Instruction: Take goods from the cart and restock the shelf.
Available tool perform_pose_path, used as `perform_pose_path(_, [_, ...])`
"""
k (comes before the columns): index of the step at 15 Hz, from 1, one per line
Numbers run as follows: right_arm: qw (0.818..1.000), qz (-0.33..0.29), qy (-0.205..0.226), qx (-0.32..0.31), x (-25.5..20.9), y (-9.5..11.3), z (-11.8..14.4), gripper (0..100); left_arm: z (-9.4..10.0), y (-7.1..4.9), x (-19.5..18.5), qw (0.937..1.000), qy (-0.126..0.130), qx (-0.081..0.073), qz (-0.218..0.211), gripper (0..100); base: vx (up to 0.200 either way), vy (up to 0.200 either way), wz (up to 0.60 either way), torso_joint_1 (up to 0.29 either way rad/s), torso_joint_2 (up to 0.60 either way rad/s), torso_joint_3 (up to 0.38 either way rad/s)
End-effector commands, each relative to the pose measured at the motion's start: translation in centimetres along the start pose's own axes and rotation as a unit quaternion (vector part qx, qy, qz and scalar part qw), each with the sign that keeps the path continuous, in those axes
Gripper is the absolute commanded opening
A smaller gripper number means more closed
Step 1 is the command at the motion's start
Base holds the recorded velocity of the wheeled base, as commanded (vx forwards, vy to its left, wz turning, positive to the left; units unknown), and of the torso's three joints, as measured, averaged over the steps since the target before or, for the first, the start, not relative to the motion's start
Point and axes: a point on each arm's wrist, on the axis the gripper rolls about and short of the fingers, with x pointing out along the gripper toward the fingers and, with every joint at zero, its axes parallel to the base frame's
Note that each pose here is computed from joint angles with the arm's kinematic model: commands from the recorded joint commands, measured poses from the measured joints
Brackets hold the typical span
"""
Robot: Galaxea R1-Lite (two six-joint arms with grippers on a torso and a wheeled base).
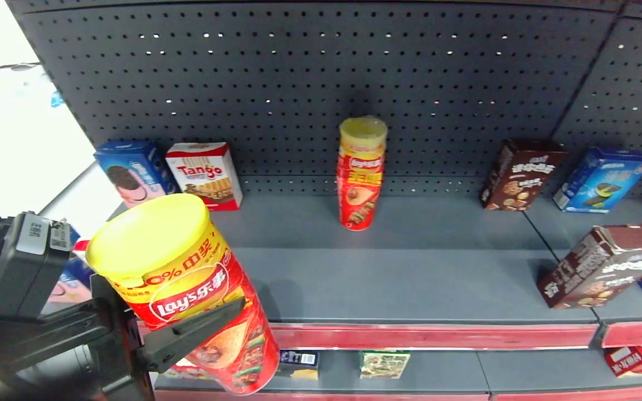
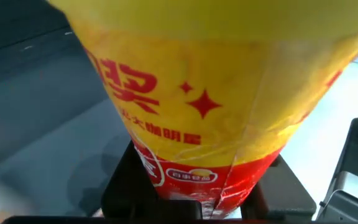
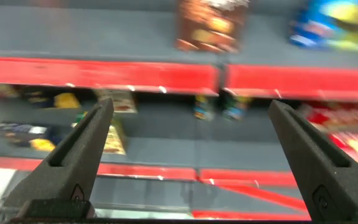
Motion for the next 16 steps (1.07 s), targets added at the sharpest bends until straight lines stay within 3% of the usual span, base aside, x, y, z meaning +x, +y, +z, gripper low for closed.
perform_pose_path(1, [1.000,0.000,0.000,0.000,0.00,0.00,0.00,100,-0.04,0.03,0.04,1.0000,0.001,0.000,0.000,0,0.000,0.000,0.00,0.000,0.00,0.000])
perform_pose_path(12, [1.000,0.000,0.000,0.001,0.00,0.00,0.00,100,0.12,0.23,0.12,0.9999,-0.003,-0.009,0.005,0,0.000,0.000,0.00,0.000,0.00,0.000])
perform_pose_path(14, [1.000,0.000,0.000,0.003,0.00,0.00,0.00,100,0.00,0.40,0.50,0.9999,0.002,-0.011,0.006,0,0.000,0.000,0.60,0.005,0.01,0.002])
perform_pose_path(16, [1.000,0.000,0.000,0.002,0.00,0.00,0.00,100,0.03,0.40,0.59,0.9999,0.002,-0.011,0.005,0,0.000,0.000,0.00,0.000,0.00,0.000])
